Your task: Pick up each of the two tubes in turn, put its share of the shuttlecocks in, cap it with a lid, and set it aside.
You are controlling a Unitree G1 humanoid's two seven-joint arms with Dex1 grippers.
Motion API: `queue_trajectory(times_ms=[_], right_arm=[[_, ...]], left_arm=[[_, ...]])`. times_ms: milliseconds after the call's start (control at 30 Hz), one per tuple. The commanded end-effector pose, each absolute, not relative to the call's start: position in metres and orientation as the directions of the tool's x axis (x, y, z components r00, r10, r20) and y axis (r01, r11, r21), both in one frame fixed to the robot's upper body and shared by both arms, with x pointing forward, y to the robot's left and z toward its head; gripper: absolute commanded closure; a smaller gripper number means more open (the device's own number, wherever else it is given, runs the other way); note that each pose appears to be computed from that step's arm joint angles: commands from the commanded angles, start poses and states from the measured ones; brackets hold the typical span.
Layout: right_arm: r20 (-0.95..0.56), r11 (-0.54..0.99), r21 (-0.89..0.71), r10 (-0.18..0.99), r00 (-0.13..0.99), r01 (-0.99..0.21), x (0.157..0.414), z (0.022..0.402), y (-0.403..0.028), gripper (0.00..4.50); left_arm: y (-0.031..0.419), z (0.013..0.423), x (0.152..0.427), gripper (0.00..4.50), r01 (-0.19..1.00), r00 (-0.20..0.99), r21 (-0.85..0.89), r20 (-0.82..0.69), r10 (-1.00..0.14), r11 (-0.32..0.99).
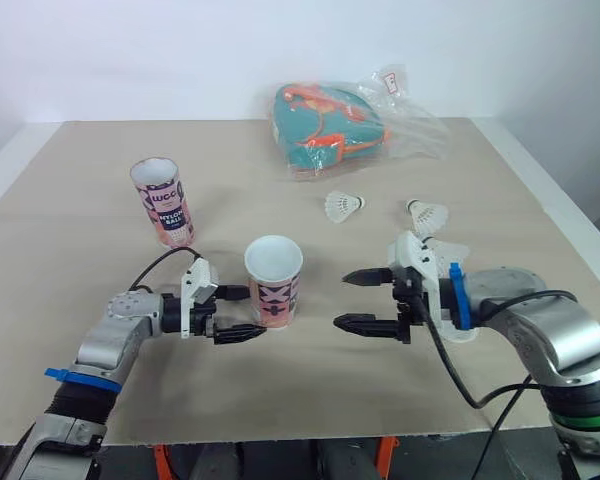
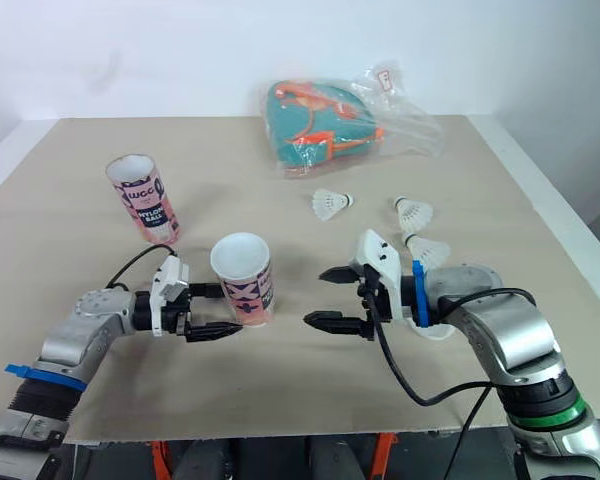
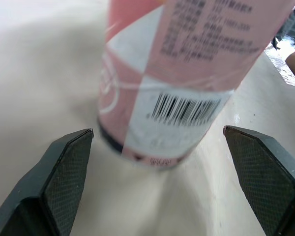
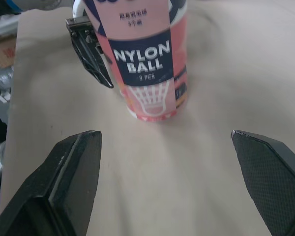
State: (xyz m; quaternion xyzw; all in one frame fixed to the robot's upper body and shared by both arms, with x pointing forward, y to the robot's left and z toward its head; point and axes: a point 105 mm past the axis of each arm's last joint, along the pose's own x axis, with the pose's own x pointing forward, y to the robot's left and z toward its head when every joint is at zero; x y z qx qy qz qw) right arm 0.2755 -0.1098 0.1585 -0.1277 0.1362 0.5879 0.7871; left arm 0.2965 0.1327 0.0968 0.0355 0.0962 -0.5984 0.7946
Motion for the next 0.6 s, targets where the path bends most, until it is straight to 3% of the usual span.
queue_trajectory(times_ms=[33,233,600], right_arm=[[-0.345,0.234,-0.105,0.903,0.256,-0.967,0.281,0.156,-0.092,0.00],[-0.286,0.171,-0.095,0.939,0.191,-0.981,0.286,0.153,-0.066,0.00],[-0.220,0.091,-0.081,0.970,0.107,-0.993,0.294,0.157,-0.037,0.00]], left_arm=[[0.157,0.122,0.296,0.09,0.936,0.341,-0.031,-0.148,-0.928,0.349],[0.180,0.152,0.262,0.09,0.947,0.294,-0.106,-0.103,-0.950,0.304],[0.180,0.180,0.248,0.09,0.936,0.351,-0.018,-0.038,-0.935,0.352]])
